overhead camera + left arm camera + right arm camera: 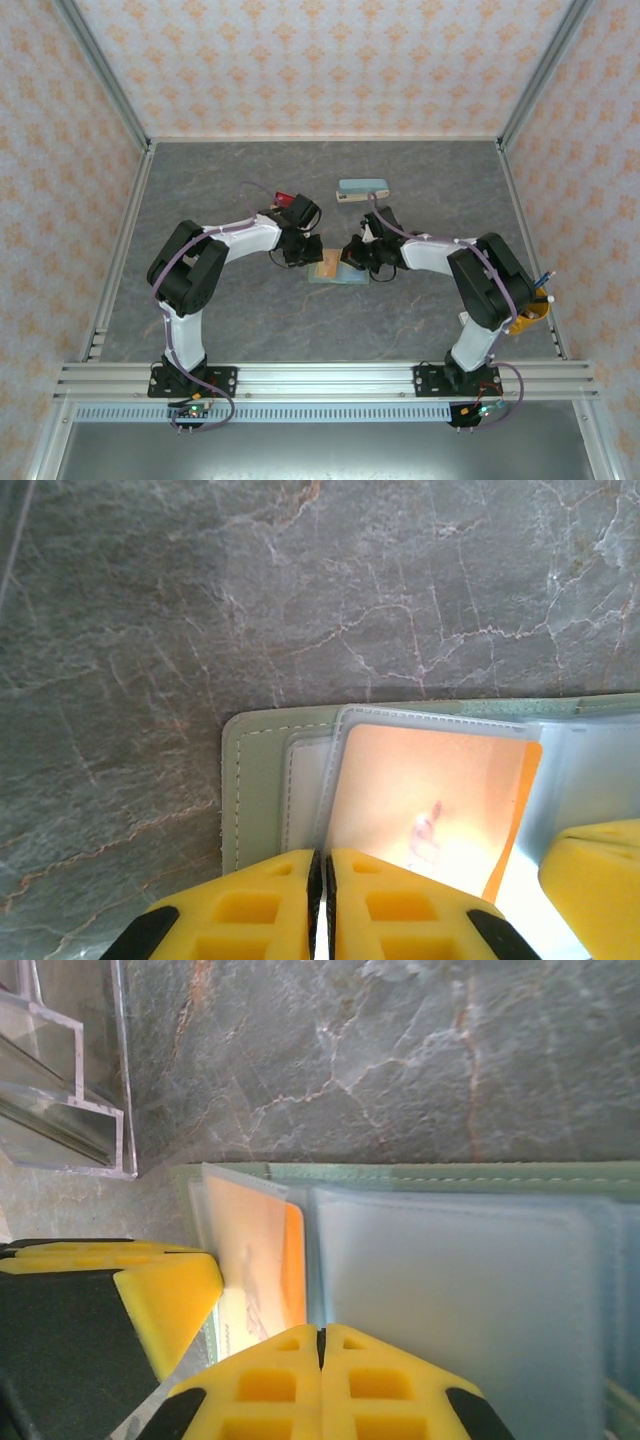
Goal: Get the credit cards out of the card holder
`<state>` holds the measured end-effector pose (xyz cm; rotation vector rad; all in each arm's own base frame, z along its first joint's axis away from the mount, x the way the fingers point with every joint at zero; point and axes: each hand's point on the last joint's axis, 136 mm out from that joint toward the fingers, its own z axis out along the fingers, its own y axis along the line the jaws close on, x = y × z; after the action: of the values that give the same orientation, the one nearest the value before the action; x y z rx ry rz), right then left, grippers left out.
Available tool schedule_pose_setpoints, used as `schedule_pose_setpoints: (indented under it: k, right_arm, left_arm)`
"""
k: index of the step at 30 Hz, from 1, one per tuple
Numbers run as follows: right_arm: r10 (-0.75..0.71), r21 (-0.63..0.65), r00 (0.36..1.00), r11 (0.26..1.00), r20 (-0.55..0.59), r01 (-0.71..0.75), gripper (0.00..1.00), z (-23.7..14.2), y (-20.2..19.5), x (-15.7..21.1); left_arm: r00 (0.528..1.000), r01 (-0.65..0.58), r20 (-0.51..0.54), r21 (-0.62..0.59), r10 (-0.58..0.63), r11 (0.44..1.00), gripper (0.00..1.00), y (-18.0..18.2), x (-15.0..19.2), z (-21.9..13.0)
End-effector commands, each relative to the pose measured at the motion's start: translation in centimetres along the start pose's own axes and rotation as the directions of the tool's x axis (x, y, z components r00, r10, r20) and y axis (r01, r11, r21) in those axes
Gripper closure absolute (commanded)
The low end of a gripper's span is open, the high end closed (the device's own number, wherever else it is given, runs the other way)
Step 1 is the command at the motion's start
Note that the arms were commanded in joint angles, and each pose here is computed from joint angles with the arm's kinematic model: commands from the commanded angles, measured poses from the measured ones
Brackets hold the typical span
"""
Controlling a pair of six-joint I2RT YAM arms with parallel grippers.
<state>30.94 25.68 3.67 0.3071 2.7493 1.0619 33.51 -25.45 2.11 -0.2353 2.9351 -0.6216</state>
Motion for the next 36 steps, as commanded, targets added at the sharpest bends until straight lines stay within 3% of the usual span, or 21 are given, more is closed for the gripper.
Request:
schedule_pose_setpoints:
  k: [1, 5, 10, 19, 30, 36]
  right_arm:
    - [-0.026, -0.027, 1.000, 0.999, 0.014, 0.026, 1.00, -0.5, 0.6, -0.2]
    - [0.002, -0.071, 1.000, 0.997, -0.015, -0.003, 1.00, -0.2, 1.2, 0.2]
    - [0.050, -0.092, 0.998, 0.994, -0.035, -0.053, 0.86, 0.1, 1.2, 0.6]
    - [0.090, -0.098, 0.994, 0.991, -0.063, -0.096, 0.85, 1.4, 1.0, 0.5]
    - [0.078, 0.032, 0.996, 0.997, -0.041, -0.077, 0.77, 1.1, -1.2, 0.4]
    - [0.052, -0.038, 0.995, 0.998, -0.080, -0.055, 0.83, 1.6, 0.0, 0.7]
  left_arm:
    - [0.998, 0.031, -0.045, -0.063, -0.034, 0.998, 0.86, 2.4, 1.4, 0.4]
    - [0.998, 0.038, -0.046, -0.070, -0.041, 0.997, 0.89, 2.6, 1.5, 0.4]
    - [0.996, 0.059, -0.057, -0.125, -0.067, 0.990, 0.93, 4.2, 2.1, 1.1]
    - [0.994, 0.081, -0.064, -0.169, -0.092, 0.982, 0.96, 5.7, 2.8, 1.6]
    - [0.992, 0.091, -0.072, -0.190, -0.106, 0.978, 0.96, 6.5, 3.1, 2.1]
    - [0.990, 0.096, -0.085, -0.177, -0.112, 0.980, 0.97, 6.3, 3.3, 2.5]
